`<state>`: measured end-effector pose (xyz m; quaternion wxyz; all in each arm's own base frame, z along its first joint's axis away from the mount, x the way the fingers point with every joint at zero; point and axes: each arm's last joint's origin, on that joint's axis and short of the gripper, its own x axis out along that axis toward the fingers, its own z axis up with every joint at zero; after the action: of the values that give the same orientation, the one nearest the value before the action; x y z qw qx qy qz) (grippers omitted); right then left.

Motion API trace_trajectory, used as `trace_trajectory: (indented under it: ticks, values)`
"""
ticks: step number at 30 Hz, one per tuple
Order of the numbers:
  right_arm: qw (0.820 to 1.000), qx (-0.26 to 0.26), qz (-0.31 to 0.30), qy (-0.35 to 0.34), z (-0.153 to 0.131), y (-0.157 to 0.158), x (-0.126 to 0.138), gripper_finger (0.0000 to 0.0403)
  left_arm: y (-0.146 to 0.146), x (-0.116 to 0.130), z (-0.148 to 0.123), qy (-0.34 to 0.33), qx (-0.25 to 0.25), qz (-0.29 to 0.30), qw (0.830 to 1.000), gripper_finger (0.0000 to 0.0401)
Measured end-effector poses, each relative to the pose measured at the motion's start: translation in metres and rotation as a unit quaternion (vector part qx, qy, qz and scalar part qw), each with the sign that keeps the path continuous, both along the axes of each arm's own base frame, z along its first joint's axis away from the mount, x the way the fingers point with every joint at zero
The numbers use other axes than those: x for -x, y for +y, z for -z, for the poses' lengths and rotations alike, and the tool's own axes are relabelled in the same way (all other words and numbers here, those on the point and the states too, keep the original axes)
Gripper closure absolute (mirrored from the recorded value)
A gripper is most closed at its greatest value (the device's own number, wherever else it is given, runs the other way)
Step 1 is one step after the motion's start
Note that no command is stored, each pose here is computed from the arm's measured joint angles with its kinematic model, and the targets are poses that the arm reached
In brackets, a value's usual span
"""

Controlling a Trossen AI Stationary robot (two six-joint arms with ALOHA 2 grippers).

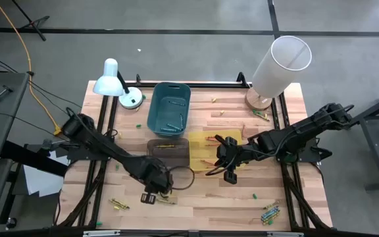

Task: Sort crayons
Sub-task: Move the green crayon to the bottom left of the table

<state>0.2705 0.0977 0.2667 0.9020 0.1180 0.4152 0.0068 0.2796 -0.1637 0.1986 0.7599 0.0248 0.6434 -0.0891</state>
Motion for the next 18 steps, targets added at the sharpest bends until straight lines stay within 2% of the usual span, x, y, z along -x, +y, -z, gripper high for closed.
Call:
trace_trajectory:
  ticks: [4, 7, 11, 13, 15, 18]
  values:
    - [1.000, 0.005, -0.004, -0.001, 0.000, 0.000, 0.000, 0.0402, -0.008, 0.028, -0.039, -0.054, 0.024, -0.049, 0.997, 0.0289]
    - [1.000, 0.007, -0.005, -0.002, 0.000, 0.000, 0.000, 0.0402, -0.023, 0.063, -0.054, -0.075, 0.048, -0.068, 0.994, 0.0296]
    - [1.000, 0.012, -0.011, -0.002, 0.000, 0.000, 0.000, 0.0402, -0.047, 0.116, -0.043, -0.036, 0.055, -0.035, 0.997, 0.0306]
    - [1.000, 0.019, -0.017, -0.003, 0.000, 0.000, 0.000, 0.0402, -0.060, 0.135, -0.034, -0.029, 0.062, -0.009, 0.998, 0.0309]
    - [1.000, 0.027, -0.011, -0.006, 0.000, -0.001, 0.000, 0.0402, -0.073, 0.144, -0.023, -0.035, 0.073, 0.016, 0.997, 0.0309]
    - [0.999, 0.033, -0.003, -0.008, 0.000, -0.003, -0.001, 0.0402, -0.086, 0.145, -0.008, -0.042, 0.088, 0.026, 0.995, 0.0309]
